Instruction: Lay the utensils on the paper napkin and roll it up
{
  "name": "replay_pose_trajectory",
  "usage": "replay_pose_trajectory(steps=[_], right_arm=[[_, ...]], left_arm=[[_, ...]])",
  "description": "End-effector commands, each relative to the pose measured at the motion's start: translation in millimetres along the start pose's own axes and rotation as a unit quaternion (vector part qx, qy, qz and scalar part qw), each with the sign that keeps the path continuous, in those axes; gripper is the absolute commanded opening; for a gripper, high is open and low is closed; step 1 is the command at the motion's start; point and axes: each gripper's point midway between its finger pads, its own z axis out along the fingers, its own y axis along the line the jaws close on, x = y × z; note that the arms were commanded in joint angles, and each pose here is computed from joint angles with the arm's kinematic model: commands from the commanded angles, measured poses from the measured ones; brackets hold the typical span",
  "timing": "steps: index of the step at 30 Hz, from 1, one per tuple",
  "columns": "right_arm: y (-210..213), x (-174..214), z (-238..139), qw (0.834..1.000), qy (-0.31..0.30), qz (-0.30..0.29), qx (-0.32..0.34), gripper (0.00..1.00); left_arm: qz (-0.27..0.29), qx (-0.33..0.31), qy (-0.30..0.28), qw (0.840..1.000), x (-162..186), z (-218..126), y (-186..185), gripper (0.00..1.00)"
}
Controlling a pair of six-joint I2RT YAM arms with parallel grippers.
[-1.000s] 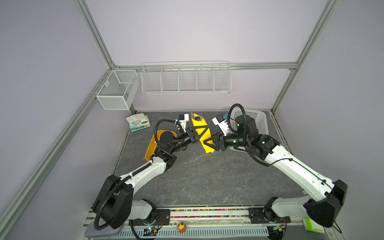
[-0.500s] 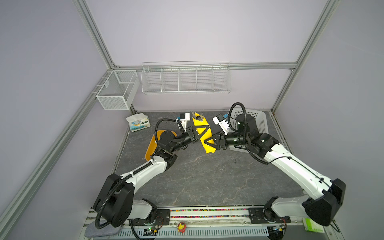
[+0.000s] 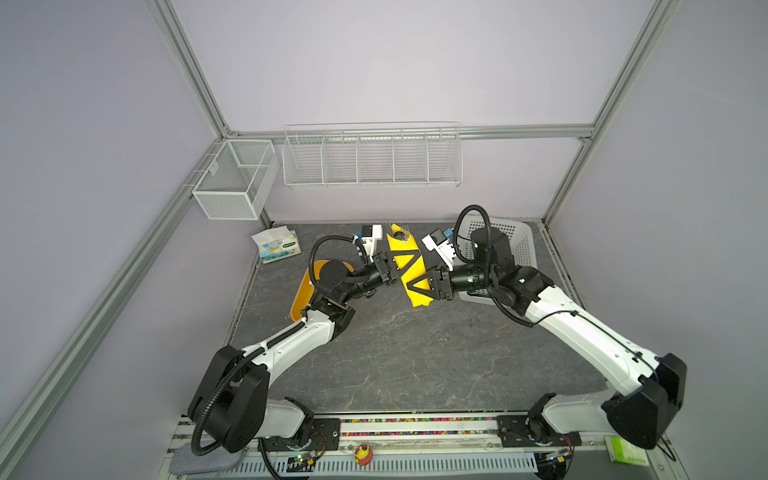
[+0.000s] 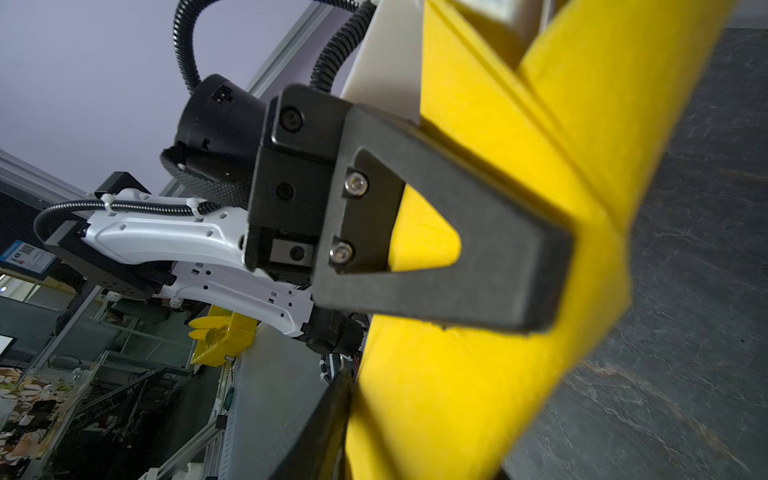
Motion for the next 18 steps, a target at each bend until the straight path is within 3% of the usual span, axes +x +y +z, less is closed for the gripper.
replay_pose_trajectory(steps=[1,9,18], right_arm=[[8,4,-1,0.999,0.004,-0.009,-0.030,0.29],[14,3,-7,0.999,-0.007,-0.007,-0.041,0.16],[17,-2,-14,0.999,-0.028,-0.003,-0.045,0.12]], left_arm=[[0.019,0.034,0.003,0.999,-6,6,-22,0.00],[0.022,0.026,0.005,0.999,-5,7,-16,0.04],[0.029,-0.006,0.011,1.000,0,4,-1,0.48]])
